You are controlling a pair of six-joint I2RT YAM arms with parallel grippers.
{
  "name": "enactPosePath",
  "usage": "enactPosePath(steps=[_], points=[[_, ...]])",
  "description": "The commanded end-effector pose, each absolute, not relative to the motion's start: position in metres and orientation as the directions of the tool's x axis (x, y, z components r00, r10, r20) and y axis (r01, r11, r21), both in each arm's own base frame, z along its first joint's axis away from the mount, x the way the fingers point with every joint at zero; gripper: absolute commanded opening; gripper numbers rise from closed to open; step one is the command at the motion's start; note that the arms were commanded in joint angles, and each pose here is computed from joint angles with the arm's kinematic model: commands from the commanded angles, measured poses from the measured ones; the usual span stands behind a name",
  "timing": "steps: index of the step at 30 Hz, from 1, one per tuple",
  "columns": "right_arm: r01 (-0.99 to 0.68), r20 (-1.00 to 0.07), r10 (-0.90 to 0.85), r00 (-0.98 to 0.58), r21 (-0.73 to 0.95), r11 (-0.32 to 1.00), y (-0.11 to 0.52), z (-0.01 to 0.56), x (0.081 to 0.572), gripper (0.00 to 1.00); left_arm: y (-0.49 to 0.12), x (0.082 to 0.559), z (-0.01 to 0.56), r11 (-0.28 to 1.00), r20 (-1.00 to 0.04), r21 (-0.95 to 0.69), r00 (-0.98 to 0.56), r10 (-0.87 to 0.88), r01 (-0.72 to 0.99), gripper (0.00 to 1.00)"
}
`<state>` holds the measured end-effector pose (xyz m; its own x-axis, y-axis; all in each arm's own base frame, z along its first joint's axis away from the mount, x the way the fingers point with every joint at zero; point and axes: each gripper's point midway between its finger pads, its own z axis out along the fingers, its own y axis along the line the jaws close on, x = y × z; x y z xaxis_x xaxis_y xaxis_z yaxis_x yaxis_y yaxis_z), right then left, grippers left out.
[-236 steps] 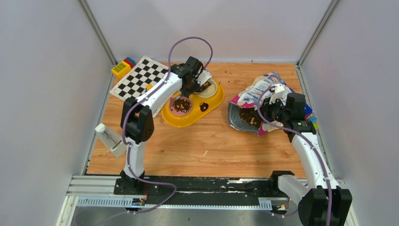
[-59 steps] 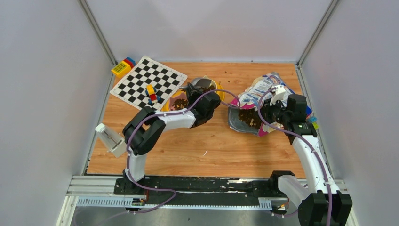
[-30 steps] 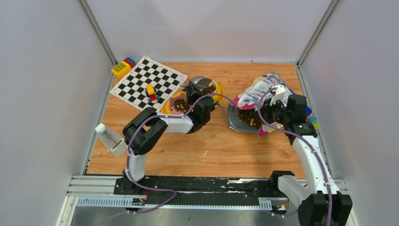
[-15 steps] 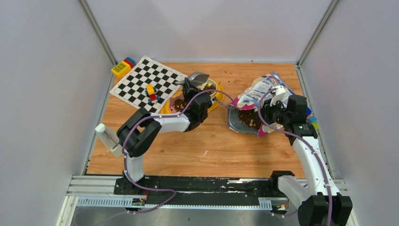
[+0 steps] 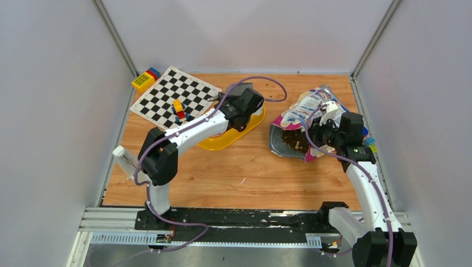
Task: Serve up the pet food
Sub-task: Pour the pet food into the pet food bowl.
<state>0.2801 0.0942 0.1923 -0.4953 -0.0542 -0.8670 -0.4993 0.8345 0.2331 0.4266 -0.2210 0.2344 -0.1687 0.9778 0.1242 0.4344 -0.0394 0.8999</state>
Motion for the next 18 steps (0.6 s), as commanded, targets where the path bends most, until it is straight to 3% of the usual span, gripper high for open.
enactPosePath(steps=[1,8,18], points=[[-0.61,-0.918,-0.034,-0.396,0.235,0.757,0.115,0.23,0.272,0.0,-0.208,0.396,0.217,0.176,-0.031,0.786,-0.247,0.969,0.593,0.0],[-0.607,-0.918,-0.029,-0.396,0.238,0.758,0.115,0.231,0.271,0.0,-0.217,0.366,0.226,0.401,-0.327,0.636,-0.24,0.914,0.659,0.0],[-0.599,-0.918,-0.021,-0.396,0.241,0.764,0.114,0.236,0.276,0.0,-0.221,0.314,0.212,0.399,-0.484,0.532,-0.118,0.867,0.747,0.0]])
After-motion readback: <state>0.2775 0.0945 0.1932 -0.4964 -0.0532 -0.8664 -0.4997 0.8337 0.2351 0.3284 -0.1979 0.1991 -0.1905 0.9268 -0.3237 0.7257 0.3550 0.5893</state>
